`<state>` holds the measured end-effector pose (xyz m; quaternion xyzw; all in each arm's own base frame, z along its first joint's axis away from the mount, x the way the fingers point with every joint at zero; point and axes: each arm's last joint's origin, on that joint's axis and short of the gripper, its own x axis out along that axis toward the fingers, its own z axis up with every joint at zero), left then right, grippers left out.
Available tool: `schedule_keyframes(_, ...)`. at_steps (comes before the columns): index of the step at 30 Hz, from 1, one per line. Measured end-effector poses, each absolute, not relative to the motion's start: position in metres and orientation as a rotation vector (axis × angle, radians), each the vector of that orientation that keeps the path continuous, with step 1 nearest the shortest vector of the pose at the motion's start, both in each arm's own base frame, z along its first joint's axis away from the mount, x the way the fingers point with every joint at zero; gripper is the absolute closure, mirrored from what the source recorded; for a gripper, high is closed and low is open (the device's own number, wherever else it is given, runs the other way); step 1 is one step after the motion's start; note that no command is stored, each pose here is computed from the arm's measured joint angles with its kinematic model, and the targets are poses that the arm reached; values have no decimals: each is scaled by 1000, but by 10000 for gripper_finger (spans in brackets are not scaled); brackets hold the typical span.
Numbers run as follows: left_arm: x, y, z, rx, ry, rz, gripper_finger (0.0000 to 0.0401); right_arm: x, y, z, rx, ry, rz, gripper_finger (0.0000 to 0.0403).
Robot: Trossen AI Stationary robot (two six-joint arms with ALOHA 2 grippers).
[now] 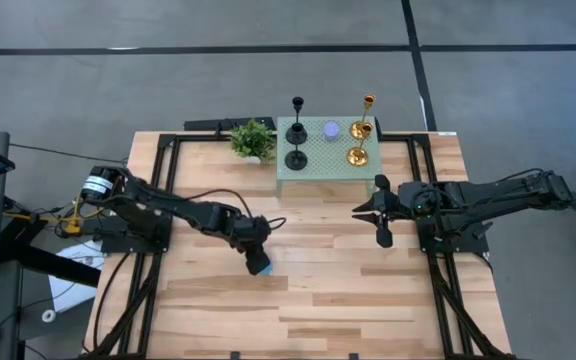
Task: Pick & Place candle stick holders
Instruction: Align the blue scented candle with the violet scented candle on the shelf
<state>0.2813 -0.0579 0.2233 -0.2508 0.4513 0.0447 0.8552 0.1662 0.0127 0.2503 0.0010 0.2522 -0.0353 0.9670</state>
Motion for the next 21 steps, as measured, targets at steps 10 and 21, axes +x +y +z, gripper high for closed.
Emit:
schedule_keyframes(10,280,-58,225,-506,945,79,299,165,13,240,-2,545,-72,342)
schedule_keyframes(21,280,-60,225,-549,956,74,291,165,13,238,6,538,-75,342)
